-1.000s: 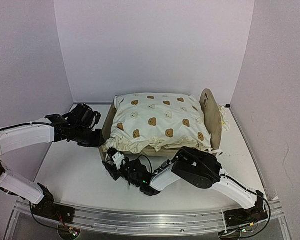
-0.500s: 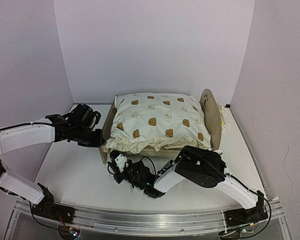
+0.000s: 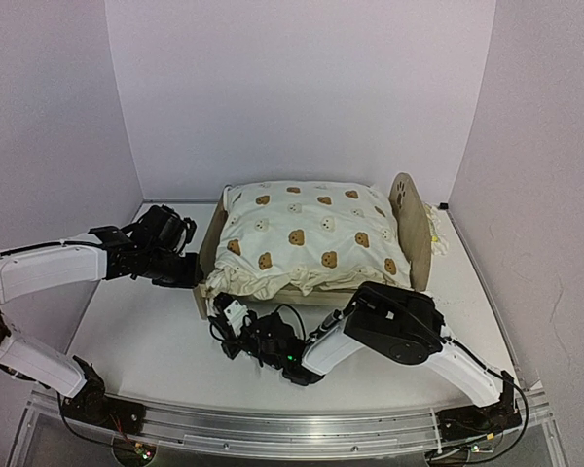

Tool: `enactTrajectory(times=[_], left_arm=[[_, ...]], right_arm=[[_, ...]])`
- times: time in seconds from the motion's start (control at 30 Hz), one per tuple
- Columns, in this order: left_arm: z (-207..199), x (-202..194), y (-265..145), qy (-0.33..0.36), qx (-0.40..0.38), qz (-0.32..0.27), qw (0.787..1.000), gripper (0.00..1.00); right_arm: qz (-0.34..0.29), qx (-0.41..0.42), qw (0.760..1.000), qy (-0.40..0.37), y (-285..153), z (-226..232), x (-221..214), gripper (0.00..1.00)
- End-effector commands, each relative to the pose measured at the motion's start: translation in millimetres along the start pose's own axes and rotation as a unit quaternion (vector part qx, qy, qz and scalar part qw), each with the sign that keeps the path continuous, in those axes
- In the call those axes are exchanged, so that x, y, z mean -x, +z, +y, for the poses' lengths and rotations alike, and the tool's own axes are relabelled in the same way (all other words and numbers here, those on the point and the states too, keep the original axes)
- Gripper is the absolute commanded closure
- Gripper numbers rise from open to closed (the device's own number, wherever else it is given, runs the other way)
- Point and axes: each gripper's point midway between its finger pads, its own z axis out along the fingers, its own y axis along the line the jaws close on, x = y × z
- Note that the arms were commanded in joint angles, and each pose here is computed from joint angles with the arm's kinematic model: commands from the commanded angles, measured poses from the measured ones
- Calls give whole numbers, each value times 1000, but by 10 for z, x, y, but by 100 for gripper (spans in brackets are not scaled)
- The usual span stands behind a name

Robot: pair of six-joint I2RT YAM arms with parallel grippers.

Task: Set up the pet bed

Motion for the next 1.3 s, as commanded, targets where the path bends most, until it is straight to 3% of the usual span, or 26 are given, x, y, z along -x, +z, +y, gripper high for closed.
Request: enactTrajectory(times=[0.0, 0.2, 0.33, 0.6, 0.7, 0.77, 0.97, 1.1, 1.27], left_arm=[[-384, 461, -303, -6, -96, -99, 990, 100], [-340, 393, -277, -5, -95, -103, 990, 98], [-319, 368, -262, -5, -94, -105, 990, 91], [-307, 307, -362, -7, -104, -105, 989, 64], [-305, 290, -463, -7, -109, -105, 988, 47], [-288, 266, -535, -8, -111, -106, 988, 40], [-213, 33, -667, -22, -126, -92, 987, 22], [-141, -191, -668, -39, -131, -70, 988, 19], [-118, -495, -648, -77, -166, -46, 982, 24]], right_arm=[[-49, 19, 997, 63, -102, 84, 682, 100], [-28, 43, 989, 140, -225, 140, 702, 100], [-10, 66, 979, 192, -256, 222, 723, 100], [25, 79, 963, 257, -298, 307, 924, 100], [33, 71, 957, 279, -275, 296, 988, 100], [38, 67, 953, 294, -246, 295, 1030, 100], [55, 22, 948, 314, -244, 166, 842, 100], [68, 1, 945, 319, -270, 106, 642, 100], [82, -16, 936, 341, -319, 59, 462, 100]])
